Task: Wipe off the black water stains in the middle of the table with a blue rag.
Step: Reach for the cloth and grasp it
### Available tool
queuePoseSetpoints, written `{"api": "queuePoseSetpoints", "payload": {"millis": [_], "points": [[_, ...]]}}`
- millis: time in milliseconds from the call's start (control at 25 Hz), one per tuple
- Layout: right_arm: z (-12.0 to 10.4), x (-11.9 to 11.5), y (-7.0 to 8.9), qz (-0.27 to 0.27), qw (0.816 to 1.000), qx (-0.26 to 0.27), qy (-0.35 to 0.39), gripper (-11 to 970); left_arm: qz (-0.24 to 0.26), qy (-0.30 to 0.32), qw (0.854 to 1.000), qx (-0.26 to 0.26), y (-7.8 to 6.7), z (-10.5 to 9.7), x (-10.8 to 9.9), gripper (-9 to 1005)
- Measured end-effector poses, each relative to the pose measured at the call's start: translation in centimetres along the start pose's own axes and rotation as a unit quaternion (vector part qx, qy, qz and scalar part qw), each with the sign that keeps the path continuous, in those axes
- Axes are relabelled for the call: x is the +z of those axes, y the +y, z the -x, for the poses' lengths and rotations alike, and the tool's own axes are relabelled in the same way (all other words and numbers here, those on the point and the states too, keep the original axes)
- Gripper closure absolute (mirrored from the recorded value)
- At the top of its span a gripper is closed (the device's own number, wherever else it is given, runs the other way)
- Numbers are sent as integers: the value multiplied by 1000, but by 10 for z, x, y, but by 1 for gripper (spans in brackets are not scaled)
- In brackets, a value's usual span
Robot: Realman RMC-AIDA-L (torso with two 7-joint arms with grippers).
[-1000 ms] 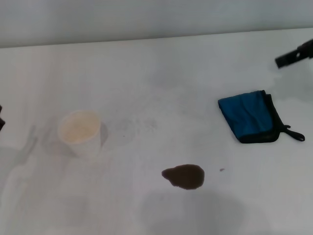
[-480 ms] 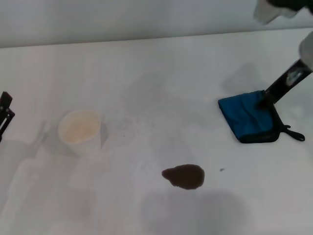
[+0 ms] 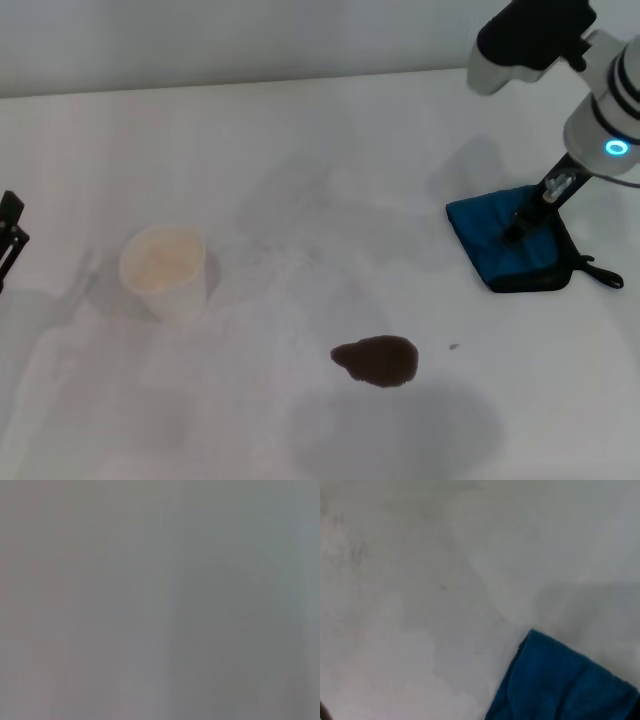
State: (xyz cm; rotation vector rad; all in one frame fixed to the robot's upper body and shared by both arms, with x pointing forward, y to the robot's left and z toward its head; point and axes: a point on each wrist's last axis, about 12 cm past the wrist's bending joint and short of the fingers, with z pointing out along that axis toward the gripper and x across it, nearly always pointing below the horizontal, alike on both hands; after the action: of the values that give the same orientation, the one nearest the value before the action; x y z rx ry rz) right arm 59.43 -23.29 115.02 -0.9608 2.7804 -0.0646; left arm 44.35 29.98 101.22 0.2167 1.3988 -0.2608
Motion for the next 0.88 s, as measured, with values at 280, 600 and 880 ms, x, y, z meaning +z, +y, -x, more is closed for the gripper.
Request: {"api": "queuePoseSetpoints", "payload": {"millis": [280,600,880], "points": [[4,18,-3,-3,1000,0,6,291,0,-1,1000,-2,-1,0,0,123],[1,32,-3,-20,999,-12,23,313,0,-2,1000,-5,-3,0,0,123],[-2,37,-4,-20,999,-15,28,332,0,-6,1000,-6,-3,0,-1,123]]}}
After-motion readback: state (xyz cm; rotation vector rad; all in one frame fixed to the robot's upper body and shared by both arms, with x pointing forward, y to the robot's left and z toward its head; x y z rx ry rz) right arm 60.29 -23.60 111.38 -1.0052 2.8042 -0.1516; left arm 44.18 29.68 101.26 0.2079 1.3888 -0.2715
